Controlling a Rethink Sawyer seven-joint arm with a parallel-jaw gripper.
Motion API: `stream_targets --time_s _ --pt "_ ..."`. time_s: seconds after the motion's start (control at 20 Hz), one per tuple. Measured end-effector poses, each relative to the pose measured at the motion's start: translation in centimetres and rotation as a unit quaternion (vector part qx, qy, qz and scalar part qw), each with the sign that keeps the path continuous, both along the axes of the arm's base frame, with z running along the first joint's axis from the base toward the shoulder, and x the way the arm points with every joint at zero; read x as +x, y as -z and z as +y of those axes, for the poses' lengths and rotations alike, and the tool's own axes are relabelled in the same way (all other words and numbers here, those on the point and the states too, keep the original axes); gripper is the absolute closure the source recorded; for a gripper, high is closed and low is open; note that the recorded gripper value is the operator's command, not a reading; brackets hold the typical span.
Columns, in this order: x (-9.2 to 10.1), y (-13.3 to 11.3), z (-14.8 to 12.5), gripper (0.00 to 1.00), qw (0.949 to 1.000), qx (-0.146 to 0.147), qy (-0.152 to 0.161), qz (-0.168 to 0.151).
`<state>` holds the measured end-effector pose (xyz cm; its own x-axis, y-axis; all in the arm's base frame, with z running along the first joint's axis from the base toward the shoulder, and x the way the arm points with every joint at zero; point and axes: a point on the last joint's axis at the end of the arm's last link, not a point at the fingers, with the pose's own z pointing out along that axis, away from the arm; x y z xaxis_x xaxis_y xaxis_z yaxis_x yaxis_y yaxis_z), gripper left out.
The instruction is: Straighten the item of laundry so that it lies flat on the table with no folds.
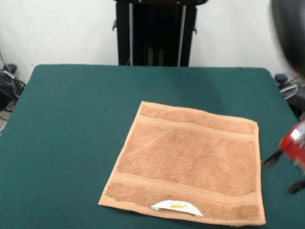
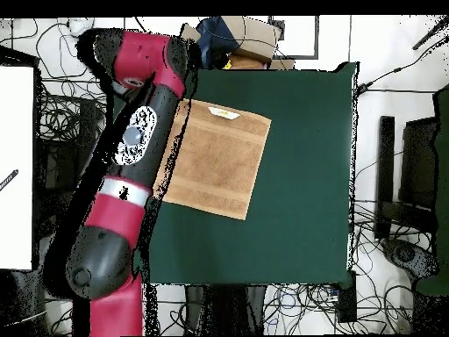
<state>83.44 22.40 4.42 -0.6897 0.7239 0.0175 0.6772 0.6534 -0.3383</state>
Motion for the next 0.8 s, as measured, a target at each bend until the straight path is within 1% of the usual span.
stream_targets --time_s 0.05,0.1,0.15,0.2,0.25,0.35,0.4,0.5,0.55,0.6,0.65,0.75,0.8 --pt "-0.9 -2.0 1.0 0.0 1.0 -0.008 -0.001 -0.005" --pt "-1.5 -3.1 1.6 0.0 0.9999 -0.012 -0.003 -0.007" --pt "-2.3 -4.9 2.4 0.0 0.9998 -0.015 -0.008 -0.012" --pt "-2.7 -5.9 2.8 0.0 0.9997 -0.017 -0.012 -0.014" --pt "-3.6 -8.0 3.6 0.0 0.9994 -0.019 -0.023 -0.02" --pt "-4.6 -10.2 4.1 0.0 0.9988 -0.019 -0.037 -0.024" --pt "-5.8 -12.7 4.4 0.0 0.9977 -0.015 -0.058 -0.03" --pt "-6.5 -14.3 4.2 0.0 0.9965 -0.013 -0.075 -0.035" --pt "-7.3 -16.2 3.7 0.0 0.9943 -0.008 -0.098 -0.042" --pt "-7.5 -16.6 3.5 0.0 0.9937 -0.007 -0.104 -0.043" --pt "-8.0 -18.1 2.5 0.0 0.9904 -0.004 -0.128 -0.051" --pt "-8.4 -19.3 1.2 0.0 0.9872 -0.001 -0.148 -0.059" --pt "-8.6 -20.0 0.2 0.0 0.9847 0.0 -0.161 -0.065"
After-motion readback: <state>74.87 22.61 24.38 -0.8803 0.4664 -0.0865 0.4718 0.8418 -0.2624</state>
